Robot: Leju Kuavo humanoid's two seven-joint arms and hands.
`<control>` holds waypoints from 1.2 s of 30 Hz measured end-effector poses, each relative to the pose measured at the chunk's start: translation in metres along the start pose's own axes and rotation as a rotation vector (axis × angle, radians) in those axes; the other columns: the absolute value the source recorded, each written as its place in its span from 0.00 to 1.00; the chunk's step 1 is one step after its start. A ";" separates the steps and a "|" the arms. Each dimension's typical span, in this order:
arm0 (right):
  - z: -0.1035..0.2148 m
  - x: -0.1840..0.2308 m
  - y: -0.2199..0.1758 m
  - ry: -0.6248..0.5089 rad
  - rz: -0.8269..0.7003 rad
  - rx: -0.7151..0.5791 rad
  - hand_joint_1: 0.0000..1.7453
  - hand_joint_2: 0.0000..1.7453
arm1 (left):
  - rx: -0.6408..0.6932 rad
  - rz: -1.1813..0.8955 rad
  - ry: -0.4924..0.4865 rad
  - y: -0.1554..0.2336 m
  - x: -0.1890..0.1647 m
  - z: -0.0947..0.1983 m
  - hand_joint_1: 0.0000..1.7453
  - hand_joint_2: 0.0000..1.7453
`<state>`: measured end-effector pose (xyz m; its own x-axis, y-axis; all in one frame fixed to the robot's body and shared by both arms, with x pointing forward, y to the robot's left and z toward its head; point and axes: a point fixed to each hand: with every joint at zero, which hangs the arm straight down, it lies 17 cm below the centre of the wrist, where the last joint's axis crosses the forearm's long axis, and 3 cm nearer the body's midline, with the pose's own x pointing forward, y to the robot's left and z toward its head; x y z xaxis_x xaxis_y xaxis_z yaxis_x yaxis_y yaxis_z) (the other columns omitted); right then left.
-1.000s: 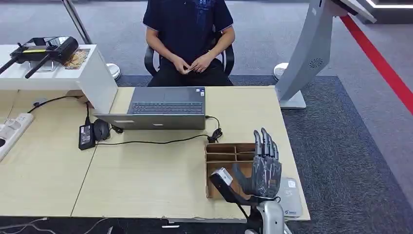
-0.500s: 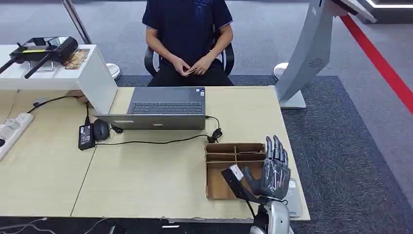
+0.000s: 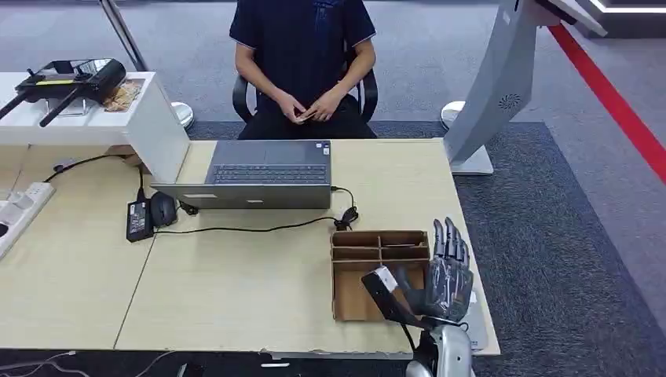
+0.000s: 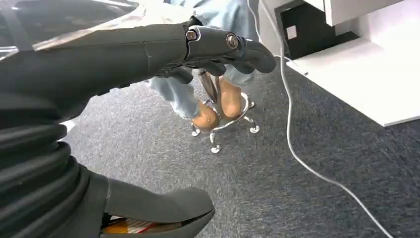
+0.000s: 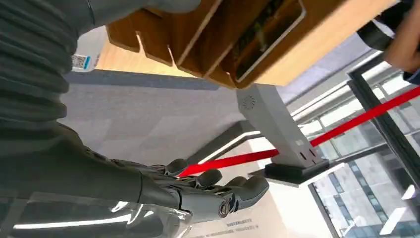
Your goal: Pass the card to the sensor for recognition and then transmit it.
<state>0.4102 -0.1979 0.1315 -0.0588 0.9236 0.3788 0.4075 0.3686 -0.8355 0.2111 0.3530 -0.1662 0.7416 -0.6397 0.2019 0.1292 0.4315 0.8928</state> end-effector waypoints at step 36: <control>-0.006 -0.007 -0.019 0.052 -0.019 -0.061 0.00 1.00 | 0.000 -0.003 -0.003 0.000 0.000 0.000 0.00 1.00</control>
<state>0.4083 -0.2124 0.1473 -0.0204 0.9093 0.4156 0.4616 0.3773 -0.8029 0.2109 0.3527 -0.1662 0.7392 -0.6431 0.1999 0.1319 0.4294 0.8934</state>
